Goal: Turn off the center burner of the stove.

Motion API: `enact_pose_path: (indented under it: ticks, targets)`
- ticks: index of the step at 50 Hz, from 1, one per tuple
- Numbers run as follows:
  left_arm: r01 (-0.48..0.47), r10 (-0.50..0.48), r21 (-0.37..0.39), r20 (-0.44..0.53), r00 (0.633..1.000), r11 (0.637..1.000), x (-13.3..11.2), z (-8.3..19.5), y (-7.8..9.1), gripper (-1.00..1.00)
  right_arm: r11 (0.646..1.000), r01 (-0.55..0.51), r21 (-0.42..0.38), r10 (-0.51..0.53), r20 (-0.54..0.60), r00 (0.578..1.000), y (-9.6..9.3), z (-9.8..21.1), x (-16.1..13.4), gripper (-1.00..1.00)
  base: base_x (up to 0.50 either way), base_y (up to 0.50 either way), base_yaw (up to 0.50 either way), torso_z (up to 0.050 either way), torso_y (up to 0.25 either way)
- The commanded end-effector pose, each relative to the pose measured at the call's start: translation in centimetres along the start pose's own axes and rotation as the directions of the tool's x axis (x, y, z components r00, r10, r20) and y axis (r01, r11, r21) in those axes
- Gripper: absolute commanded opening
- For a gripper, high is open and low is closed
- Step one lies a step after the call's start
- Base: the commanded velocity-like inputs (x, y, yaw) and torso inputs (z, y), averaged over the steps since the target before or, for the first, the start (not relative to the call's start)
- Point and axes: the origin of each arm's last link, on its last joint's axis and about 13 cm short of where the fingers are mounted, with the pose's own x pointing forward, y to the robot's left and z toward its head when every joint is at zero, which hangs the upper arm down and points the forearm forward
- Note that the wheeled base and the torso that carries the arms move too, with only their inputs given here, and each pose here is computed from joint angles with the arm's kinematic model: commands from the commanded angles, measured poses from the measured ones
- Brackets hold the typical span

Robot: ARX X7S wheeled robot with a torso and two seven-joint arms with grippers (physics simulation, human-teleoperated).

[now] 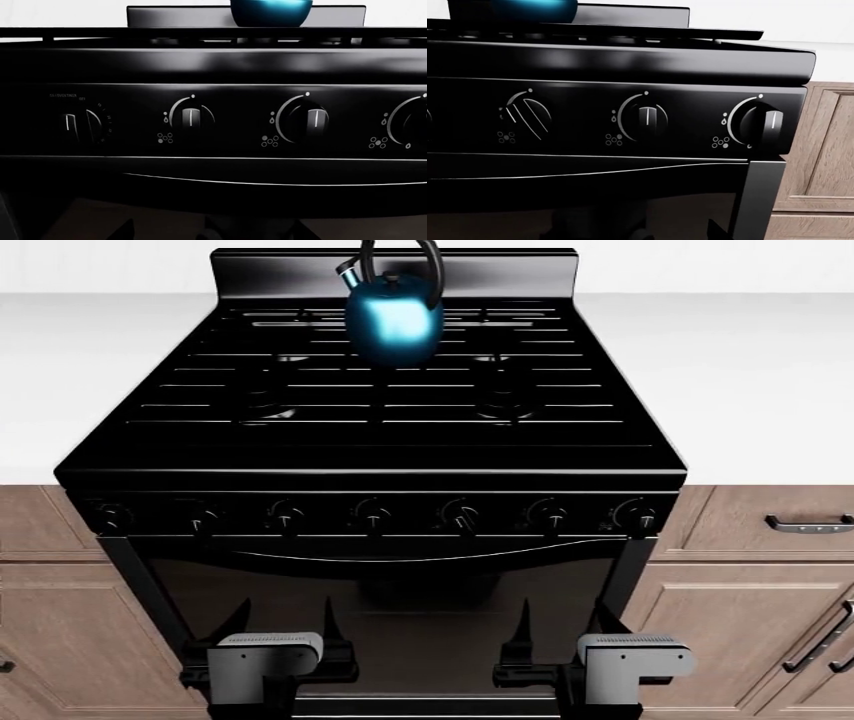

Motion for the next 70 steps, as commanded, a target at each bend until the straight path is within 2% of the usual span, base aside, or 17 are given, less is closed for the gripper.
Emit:
enact_pose_path:
  ticks: [1,40,70]
  targets:
    - [0.001,-0.001,0.001,-0.001,1.000,1.000,0.02,-0.03,-0.03,1.00,1.000,0.002,-0.001,-0.002,0.001,1.000,-0.01,0.00,0.00,1.00,0.00,0.13,0.00,0.000,0.000]
    - [0.004,-0.004,0.003,0.001,1.000,1.000,0.04,-0.03,-0.08,1.00,1.000,-0.001,-0.007,0.001,0.002,1.000,0.03,-0.01,0.00,1.00,0.00,0.13,0.00,0.000,0.000]
    - [0.004,-0.004,0.005,0.004,1.000,1.000,0.03,0.01,-0.07,1.00,1.000,-0.005,-0.029,0.004,-0.008,1.000,0.18,0.06,0.13,1.00,0.00,0.02,0.00,0.000,0.000]
